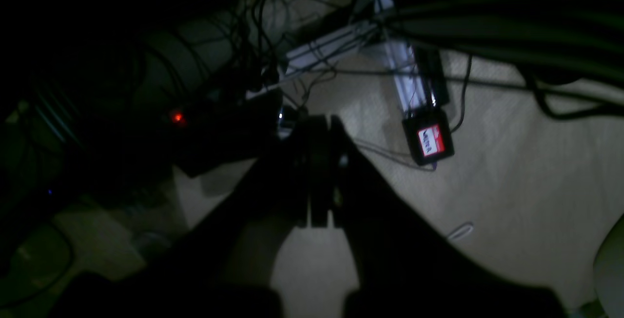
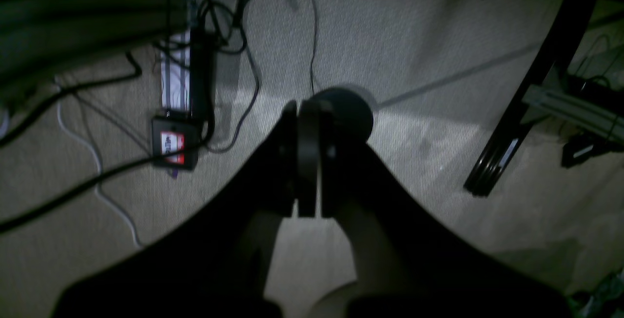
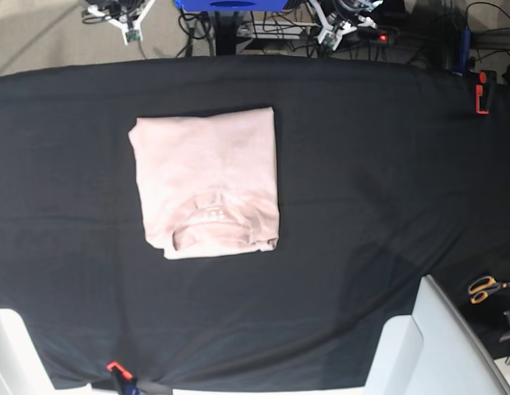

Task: Fold the T-shirt properly

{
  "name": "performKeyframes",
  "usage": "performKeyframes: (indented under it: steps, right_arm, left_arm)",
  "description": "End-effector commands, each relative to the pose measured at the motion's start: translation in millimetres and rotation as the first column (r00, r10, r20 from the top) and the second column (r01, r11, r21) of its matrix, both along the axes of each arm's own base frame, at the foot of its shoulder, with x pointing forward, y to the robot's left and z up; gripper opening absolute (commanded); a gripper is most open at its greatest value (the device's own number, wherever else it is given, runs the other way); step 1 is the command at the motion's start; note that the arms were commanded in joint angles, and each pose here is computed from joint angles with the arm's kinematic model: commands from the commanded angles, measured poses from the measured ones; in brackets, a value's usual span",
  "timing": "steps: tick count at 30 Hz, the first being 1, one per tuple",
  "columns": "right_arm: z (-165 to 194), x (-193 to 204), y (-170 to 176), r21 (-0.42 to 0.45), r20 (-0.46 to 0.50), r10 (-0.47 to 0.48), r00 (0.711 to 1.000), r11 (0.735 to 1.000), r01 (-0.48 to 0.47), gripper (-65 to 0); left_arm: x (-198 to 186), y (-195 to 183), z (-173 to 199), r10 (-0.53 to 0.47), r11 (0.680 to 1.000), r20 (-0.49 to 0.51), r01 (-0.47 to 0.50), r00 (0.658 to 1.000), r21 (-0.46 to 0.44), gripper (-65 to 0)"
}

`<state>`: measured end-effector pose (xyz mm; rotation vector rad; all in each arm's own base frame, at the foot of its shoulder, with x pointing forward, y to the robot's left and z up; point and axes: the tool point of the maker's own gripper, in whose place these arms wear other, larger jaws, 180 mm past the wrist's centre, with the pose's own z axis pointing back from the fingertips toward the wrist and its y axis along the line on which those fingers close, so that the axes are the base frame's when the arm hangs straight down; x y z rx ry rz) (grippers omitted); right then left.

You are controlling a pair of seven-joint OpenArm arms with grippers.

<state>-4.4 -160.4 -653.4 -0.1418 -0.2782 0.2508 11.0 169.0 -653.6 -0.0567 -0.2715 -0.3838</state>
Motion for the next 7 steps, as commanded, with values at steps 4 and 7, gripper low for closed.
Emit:
performKeyframes:
  steps: [4,7]
  right_arm:
    - [1,-17,-5,-0.01,-0.02,-0.001,1.0,1.0,0.001,-64.4]
    - [1,-18,-7,-0.013,-0.022,-0.001,1.0,1.0,0.0,-64.4]
  left_arm:
    - [3,3,1,0.002,1.0,0.014,-0.002,1.0,0.004,-65.0]
    - [8,3,1,0.002,1.0,0.022,-0.002,1.0,0.004,-65.0]
